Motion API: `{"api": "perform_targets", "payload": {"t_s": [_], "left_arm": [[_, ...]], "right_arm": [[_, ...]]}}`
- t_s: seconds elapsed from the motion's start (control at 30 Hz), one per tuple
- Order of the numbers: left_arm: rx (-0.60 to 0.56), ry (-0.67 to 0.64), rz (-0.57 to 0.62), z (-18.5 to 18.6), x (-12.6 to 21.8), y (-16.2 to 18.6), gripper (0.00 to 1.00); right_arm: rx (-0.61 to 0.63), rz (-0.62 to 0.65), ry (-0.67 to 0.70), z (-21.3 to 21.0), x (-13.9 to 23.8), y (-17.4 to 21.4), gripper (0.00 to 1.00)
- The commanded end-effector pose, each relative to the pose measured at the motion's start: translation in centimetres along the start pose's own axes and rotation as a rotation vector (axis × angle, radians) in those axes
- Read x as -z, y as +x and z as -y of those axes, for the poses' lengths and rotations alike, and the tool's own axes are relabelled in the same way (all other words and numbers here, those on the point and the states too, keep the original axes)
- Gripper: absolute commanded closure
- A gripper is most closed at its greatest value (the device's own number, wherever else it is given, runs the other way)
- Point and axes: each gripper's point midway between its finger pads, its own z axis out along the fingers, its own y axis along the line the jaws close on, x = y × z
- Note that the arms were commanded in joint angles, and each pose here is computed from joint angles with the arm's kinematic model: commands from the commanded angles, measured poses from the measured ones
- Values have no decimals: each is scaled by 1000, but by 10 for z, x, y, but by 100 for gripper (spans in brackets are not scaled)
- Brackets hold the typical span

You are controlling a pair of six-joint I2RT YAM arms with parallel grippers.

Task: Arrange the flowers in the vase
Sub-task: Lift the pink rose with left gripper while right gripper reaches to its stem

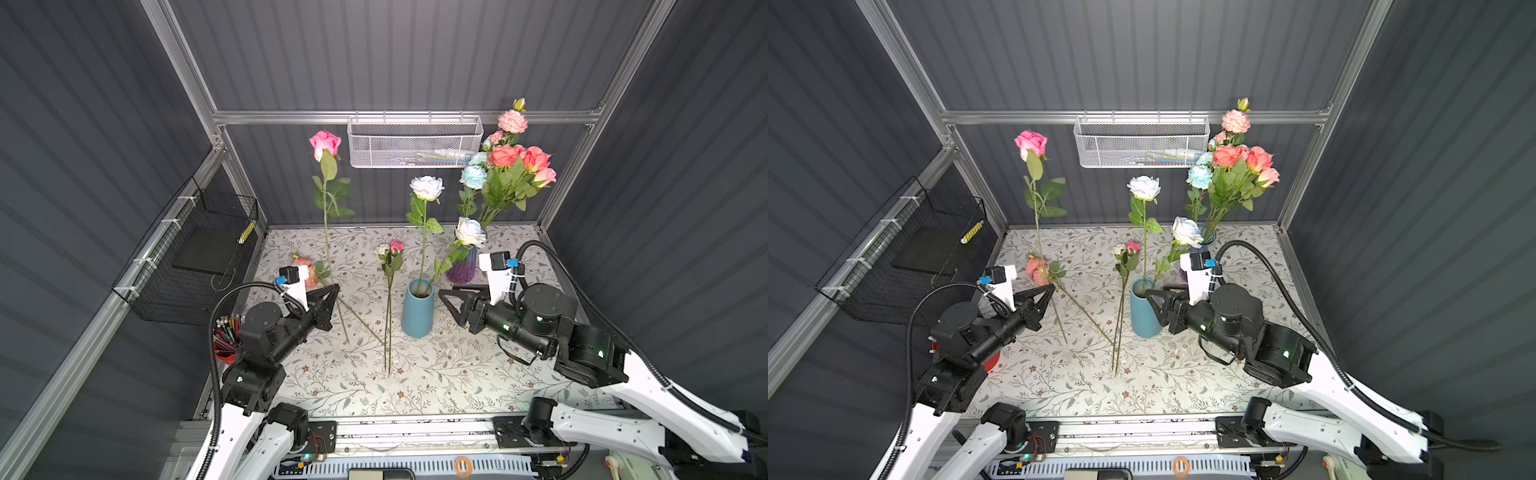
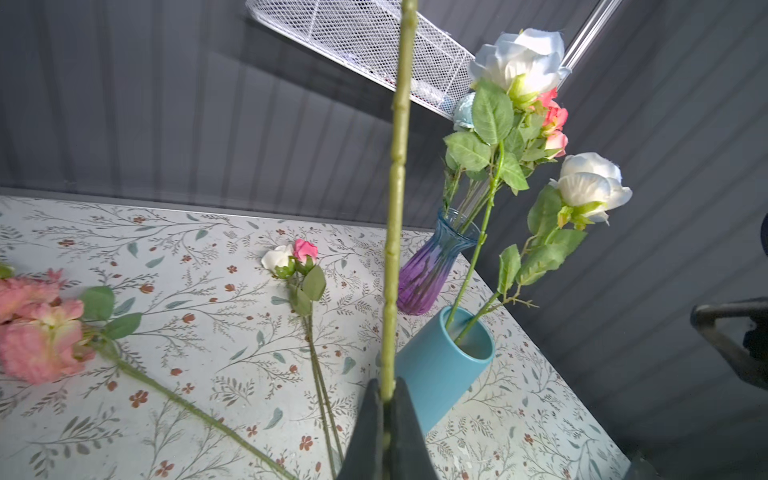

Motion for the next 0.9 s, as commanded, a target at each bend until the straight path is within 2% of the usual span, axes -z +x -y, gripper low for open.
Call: {"api": "perform_targets", "payload": {"t_s": [0.0,0.1,0.13,0.23,0.4,0.53,0.67,0.87], "left_arm": [[58,119,5,23,-4,-12,100],[76,168,-2,35,-6,-10,100],[68,172,-3,39,-5,-9,100],[60,179,-19,49,-6,-3,100],[54,232,-38,68,-9,6,100],[65,247,-50,71,-12,8,100],[79,259,-57,72,-15,12,100],[74,251,-57,70,-12,13,100]], "right_arm": [[142,-37,-12,-16,-20,-2,39],[178,-36,-41,-34,-35,-18,37],[187,-70,-22,-34,-47,-13,37],[172,-86,19,-39,-64,-25,38],[159,-133,21,-47,-88,-21,38],[139,-147,-20,-58,-103,-20,38],[138,-165,-2,-61,-124,-19,40],[125,-170,-27,-70,-151,-22,46]]}}
